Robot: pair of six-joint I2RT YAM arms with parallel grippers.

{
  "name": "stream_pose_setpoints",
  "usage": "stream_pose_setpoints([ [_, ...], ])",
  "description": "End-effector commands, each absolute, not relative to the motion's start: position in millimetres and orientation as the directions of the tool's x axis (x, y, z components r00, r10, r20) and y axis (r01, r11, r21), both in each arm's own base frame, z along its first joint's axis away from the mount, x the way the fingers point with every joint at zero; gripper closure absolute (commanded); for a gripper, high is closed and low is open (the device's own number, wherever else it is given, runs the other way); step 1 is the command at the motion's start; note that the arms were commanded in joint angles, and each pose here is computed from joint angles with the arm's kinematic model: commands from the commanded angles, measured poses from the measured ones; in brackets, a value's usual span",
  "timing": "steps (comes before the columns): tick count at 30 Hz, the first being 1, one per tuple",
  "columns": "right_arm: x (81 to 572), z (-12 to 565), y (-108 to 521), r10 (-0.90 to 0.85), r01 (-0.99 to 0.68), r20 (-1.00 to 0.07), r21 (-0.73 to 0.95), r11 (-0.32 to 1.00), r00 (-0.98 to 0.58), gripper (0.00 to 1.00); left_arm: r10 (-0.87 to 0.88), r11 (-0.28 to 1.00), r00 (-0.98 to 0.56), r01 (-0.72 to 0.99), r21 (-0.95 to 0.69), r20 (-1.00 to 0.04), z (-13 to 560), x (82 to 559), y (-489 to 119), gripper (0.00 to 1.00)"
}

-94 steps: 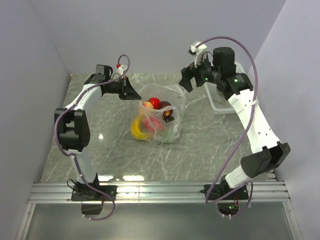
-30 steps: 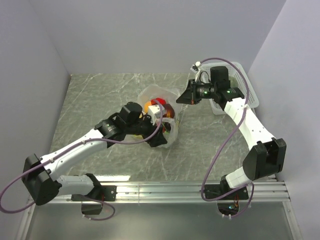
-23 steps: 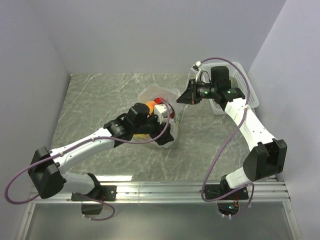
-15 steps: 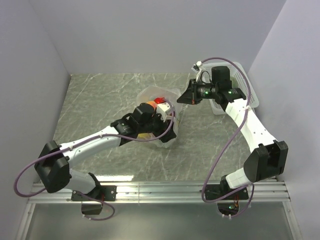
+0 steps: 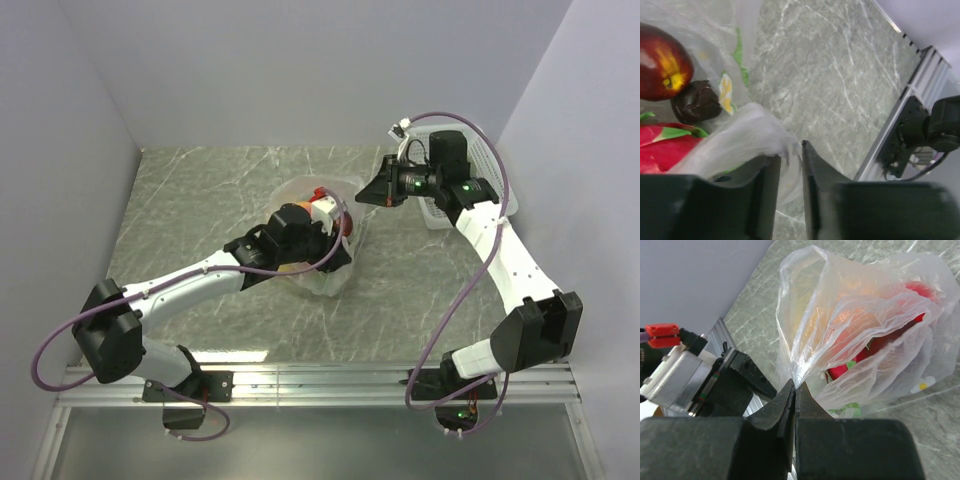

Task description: Place the fake fruits into the plastic bag and tie a complex knot

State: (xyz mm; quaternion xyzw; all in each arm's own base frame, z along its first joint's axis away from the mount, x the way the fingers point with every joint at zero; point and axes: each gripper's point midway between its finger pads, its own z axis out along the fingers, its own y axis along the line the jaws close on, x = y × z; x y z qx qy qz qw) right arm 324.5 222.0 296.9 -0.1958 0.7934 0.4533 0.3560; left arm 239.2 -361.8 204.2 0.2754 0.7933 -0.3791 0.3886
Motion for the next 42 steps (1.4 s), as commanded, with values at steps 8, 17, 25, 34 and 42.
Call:
stream_pose_setpoints([
  [8,322.0,332.3,199.7,0.067,-0.660,-0.799,0.538,0.525,-0.598,1.00,0.001,0.502,-0.431,0.781,-0.372,-0.902,325.0,243.1,-332.6,1.00],
  [17,335.7,444.2,144.9,0.133,-0.709,-0.922,0.367,0.602,-0.364,1.00,-0.204,0.647,-0.054,0.742,-0.176,-0.977,493.9,270.9,-214.3,1.00],
  [25,338.9,421.9,134.0,0.115,-0.684,-0.912,0.374,0.627,-0.393,1.00,-0.219,0.758,-0.014,0.628,-0.179,-0.976,484.9,287.1,-172.1,1.00],
  [34,332.5,398.3,147.5,0.019,-0.725,-0.925,0.310,0.615,-0.380,1.00,-0.211,0.809,-0.082,0.545,-0.221,-0.974,437.8,294.1,-159.7,1.00],
  [42,334.5,483.6,148.4,-0.017,-0.794,-0.992,0.087,0.602,-0.122,1.00,-0.199,0.855,0.129,0.507,-0.108,-0.971,510.6,294.0,-141.1,1.00],
])
